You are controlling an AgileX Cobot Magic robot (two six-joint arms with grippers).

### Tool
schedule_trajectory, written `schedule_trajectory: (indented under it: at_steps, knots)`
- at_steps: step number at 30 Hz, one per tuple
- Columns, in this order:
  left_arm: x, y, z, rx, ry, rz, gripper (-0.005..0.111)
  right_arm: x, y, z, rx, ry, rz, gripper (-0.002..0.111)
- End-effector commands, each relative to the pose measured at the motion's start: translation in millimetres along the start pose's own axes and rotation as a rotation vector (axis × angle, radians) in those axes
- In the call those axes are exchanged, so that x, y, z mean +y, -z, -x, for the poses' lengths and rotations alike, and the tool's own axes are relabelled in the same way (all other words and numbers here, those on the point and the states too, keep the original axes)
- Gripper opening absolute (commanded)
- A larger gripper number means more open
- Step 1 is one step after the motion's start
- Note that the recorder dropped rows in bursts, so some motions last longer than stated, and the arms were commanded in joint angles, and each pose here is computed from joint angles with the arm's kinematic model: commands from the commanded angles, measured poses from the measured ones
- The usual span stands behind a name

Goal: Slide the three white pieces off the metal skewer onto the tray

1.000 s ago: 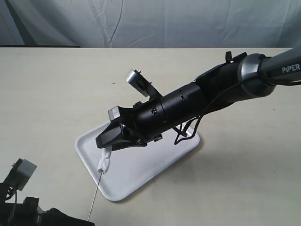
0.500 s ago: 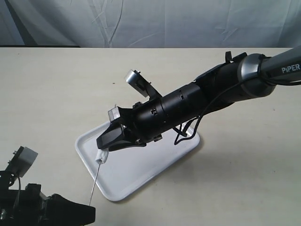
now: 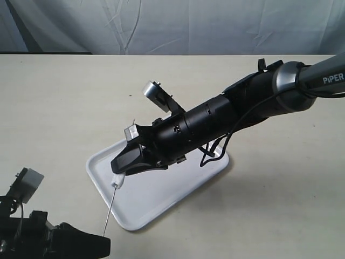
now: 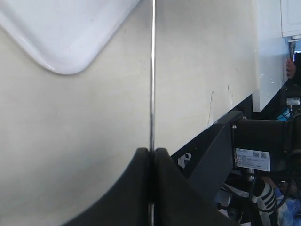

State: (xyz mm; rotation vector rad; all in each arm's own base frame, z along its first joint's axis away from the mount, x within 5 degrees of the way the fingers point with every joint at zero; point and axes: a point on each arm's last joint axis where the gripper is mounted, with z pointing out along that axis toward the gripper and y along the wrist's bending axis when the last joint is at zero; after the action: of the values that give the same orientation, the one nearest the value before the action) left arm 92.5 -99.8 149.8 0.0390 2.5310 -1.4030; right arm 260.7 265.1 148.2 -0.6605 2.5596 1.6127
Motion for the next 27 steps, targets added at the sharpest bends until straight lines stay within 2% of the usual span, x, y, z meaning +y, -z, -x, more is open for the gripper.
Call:
schedule_trajectory:
  at_steps: [1,7,11,15,18,20,27]
  knots:
    - [-3.5,-0.4,0.3,0.004,-0.001,-0.032,0.000,0.6,0.3,-1.5,0.013,0.013,0.011,0.032]
    - [-4.2,-0.4,0.0,0.006,-0.003,-0.039,0.000,0.4,0.3,-1.4,0.013,0.013,0.009,0.032]
    - [-4.2,-0.4,0.0,0.007,-0.003,-0.040,0.000,0.8,0.3,-1.8,0.016,0.032,0.014,0.016]
    - [-8.0,-0.1,-1.4,0.023,0.006,-0.081,0.000,0.2,0.3,-1.4,0.013,0.034,0.007,0.017]
    - [-12.4,1.5,-13.5,0.137,0.027,-0.141,0.000,-4.0,0.4,2.0,-0.019,0.034,-0.043,0.017]
    - [-8.6,3.4,-27.6,0.199,0.050,-0.152,0.000,-9.3,2.6,5.9,-0.052,0.034,-0.093,0.017]
    - [-7.6,6.2,-40.6,0.288,0.057,-0.172,0.000,-16.9,10.2,17.4,-0.111,0.052,-0.175,0.017]
